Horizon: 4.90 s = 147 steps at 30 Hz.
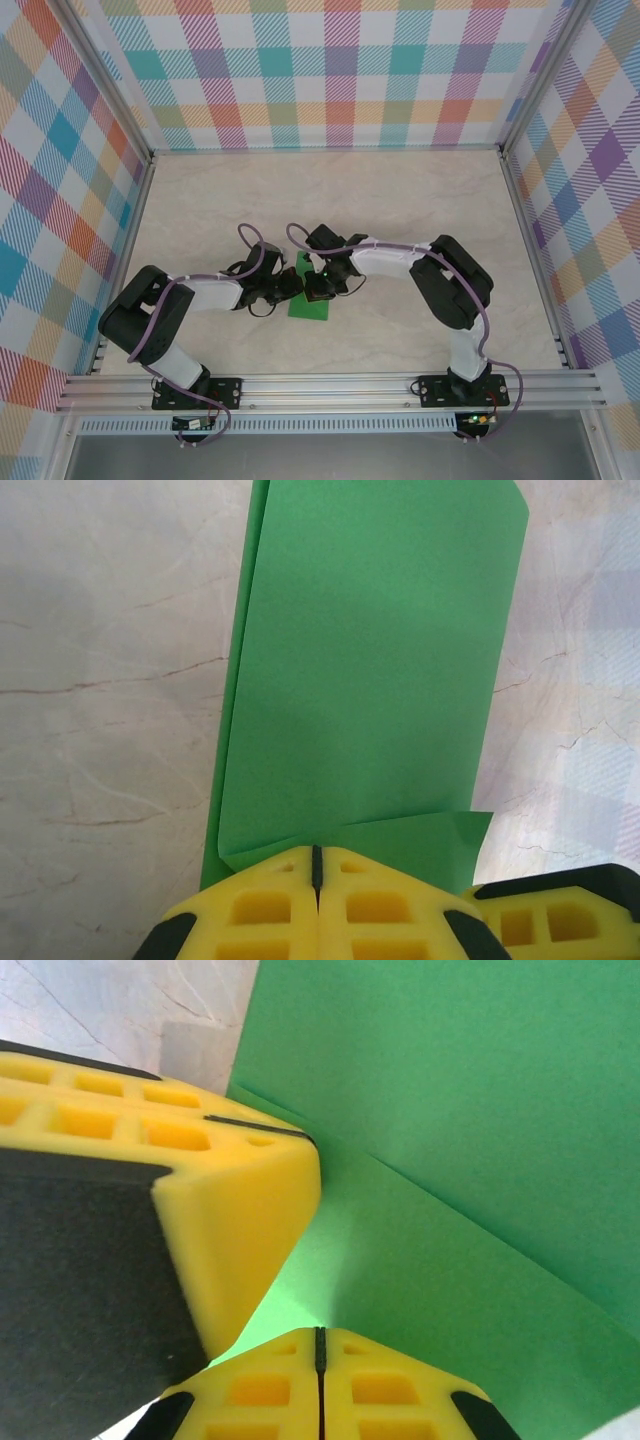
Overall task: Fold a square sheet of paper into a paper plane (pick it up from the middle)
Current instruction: Fold the triangle a second time at the center of the table, then turn over the paper at the center of the table.
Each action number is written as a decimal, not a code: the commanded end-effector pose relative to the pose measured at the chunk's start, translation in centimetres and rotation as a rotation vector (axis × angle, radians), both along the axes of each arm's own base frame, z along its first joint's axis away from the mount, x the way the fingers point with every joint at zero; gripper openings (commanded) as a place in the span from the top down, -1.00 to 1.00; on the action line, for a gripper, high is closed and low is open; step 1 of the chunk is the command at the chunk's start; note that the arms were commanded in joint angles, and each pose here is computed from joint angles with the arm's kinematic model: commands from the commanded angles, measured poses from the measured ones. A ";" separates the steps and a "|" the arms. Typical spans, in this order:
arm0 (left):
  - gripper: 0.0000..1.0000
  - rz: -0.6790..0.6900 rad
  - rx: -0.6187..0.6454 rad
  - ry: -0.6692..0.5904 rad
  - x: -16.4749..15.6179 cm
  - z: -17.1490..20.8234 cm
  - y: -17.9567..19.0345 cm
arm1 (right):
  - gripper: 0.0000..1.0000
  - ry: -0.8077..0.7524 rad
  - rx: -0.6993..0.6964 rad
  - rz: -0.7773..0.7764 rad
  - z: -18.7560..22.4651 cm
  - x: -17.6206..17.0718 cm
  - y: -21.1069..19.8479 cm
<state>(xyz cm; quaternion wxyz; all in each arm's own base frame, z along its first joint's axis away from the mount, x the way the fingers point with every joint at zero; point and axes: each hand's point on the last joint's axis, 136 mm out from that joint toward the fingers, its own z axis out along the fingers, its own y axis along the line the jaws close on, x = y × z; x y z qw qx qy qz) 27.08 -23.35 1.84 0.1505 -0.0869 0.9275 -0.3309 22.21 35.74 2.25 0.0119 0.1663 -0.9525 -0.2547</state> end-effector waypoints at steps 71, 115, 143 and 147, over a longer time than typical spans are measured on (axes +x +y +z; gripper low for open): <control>-0.28 0.094 -0.155 0.087 -1.8 4.3 -0.8 | 0.88 -0.038 0.137 -0.132 1.3 4.1 -4.3; 0.91 -0.113 0.165 -0.046 -0.2 6.6 0.4 | -0.63 -0.352 -0.090 -0.513 11.8 4.3 -16.8; 0.92 -0.151 1.568 -0.211 3.6 8.0 4.2 | -0.99 -0.485 -0.175 -0.625 14.9 2.2 -24.4; 0.92 -0.161 1.478 -0.183 3.0 4.9 2.3 | -0.99 -0.469 -0.183 -0.608 14.6 2.2 -24.2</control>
